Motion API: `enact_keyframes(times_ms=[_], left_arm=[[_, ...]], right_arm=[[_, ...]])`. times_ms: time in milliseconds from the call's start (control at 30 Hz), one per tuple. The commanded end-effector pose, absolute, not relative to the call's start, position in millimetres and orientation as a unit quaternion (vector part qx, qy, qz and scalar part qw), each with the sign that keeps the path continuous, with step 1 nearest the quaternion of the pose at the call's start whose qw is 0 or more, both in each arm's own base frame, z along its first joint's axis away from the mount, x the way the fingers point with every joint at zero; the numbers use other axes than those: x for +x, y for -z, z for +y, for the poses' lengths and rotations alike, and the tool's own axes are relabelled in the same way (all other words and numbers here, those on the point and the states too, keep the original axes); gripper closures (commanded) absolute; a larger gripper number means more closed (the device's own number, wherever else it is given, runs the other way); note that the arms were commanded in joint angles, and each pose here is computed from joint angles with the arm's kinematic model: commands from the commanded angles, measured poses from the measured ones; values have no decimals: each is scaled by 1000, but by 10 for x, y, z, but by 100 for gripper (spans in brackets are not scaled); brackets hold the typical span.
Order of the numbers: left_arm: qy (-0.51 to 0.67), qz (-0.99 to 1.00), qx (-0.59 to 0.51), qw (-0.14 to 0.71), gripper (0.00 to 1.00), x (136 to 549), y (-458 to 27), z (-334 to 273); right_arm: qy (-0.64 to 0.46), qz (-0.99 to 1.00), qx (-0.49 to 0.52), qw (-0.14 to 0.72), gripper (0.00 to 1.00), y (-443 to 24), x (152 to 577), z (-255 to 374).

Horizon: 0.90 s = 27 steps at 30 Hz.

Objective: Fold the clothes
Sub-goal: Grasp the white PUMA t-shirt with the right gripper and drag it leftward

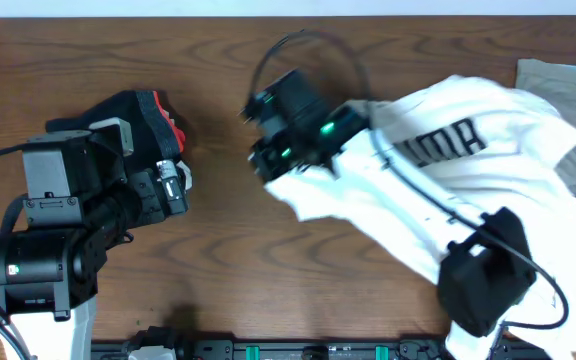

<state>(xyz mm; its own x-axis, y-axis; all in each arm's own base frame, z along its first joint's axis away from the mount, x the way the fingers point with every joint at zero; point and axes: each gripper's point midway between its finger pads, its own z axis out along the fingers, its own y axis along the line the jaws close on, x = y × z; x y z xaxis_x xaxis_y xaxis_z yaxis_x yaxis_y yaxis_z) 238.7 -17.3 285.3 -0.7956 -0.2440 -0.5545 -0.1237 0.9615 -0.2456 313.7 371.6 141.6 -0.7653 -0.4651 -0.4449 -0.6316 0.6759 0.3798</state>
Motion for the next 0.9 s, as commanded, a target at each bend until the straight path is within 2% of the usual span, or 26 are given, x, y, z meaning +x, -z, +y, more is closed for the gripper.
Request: enact_keyframes(times_ms=[0, 67, 200, 300, 400, 533, 600, 800, 867], left_arm=[[67, 944, -96, 309, 2, 2361, -2875, -66], [63, 945, -96, 306, 2, 2345, -2861, -57], [63, 946, -97, 302, 2, 2332, -2849, -57], [63, 947, -97, 300, 2, 2326, -2843, -57], [63, 948, -97, 295, 2, 2316, -2826, -58], [62, 952, -98, 284, 2, 2302, -2787, -59], [62, 953, -98, 279, 2, 2303, -2770, -59], [61, 956, -99, 268, 2, 2337, -2721, -58], [61, 958, -100, 262, 2, 2351, -2696, -58]], right_arm=[[-224, 901, -321, 188, 72, -1437, 3130, 3741], [-212, 903, -316, 201, 50, -1489, 3173, 3686], [-200, 914, -283, 213, 41, -1639, 3363, 3378], [-178, 932, -219, 226, 41, -1782, 3647, 2852], [-132, 958, -106, 233, 48, -1852, 3985, 2010], [-89, 972, 59, 209, 65, -1751, 4225, 701], [-72, 969, 136, 191, 64, -1635, 4236, 61], [-42, 949, 291, 114, 29, -1066, 3989, -1210], [-26, 939, 330, 94, 22, -870, 3892, -1513]])
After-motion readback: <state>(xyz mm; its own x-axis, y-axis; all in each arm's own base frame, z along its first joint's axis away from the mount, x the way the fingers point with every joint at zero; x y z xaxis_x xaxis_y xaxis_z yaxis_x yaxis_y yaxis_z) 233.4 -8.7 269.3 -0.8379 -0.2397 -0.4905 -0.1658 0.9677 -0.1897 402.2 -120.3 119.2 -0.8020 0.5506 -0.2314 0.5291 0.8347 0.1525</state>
